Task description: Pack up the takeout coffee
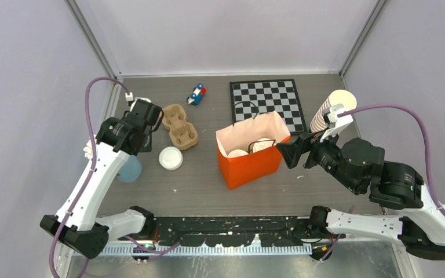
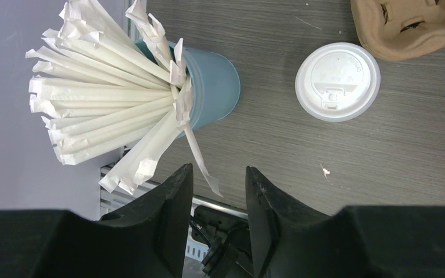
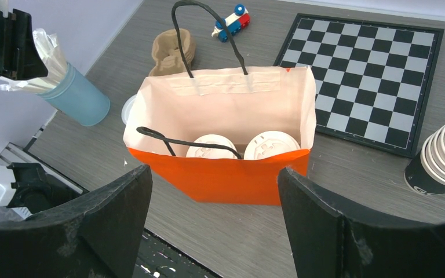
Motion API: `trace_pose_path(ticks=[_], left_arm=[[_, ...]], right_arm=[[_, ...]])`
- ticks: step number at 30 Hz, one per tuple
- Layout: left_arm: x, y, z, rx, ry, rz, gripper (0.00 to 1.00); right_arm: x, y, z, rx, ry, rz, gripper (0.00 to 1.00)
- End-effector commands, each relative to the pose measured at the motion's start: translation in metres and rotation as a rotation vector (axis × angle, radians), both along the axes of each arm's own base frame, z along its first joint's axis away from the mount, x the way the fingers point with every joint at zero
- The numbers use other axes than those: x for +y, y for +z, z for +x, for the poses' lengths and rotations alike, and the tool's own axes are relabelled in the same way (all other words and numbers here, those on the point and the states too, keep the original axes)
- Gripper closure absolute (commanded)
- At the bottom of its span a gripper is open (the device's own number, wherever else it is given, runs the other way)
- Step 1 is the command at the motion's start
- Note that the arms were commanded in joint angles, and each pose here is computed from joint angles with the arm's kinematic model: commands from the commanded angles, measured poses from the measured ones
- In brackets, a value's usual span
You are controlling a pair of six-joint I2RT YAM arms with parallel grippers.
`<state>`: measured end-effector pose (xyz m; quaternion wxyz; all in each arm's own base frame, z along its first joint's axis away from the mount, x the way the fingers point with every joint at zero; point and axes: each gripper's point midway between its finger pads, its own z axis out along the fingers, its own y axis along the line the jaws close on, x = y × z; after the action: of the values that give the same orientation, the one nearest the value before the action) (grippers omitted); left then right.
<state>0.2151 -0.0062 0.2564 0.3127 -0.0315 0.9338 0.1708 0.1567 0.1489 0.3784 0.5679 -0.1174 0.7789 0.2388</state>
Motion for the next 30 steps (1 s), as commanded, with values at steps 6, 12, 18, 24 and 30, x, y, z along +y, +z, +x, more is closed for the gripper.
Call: trace_pose_path(ticks=[6,12,18,24,30], left_arm=[[0.001,-0.002,0.010,-0.025,-0.011,0.003,0.66],[0.004,-0.005,0.004,0.000,-0.007,0.012,0.68],[0.007,-0.006,0.002,-0.003,-0.012,0.031,0.68],[0.007,-0.001,0.003,-0.009,-0.025,0.032,0.85],[0.006,0.037,-0.015,-0.005,-0.037,-0.021,1.00]], right_arm=[[-0.006,0.012,0.001,-0.034,-0.012,0.030,0.17],[-0.005,0.012,0.002,-0.038,-0.012,0.017,0.17],[-0.003,0.012,0.002,-0.038,-0.007,0.012,0.17],[-0.001,0.010,0.002,-0.035,0.000,0.006,0.17],[-0.001,0.012,0.003,-0.041,0.000,0.000,0.17]])
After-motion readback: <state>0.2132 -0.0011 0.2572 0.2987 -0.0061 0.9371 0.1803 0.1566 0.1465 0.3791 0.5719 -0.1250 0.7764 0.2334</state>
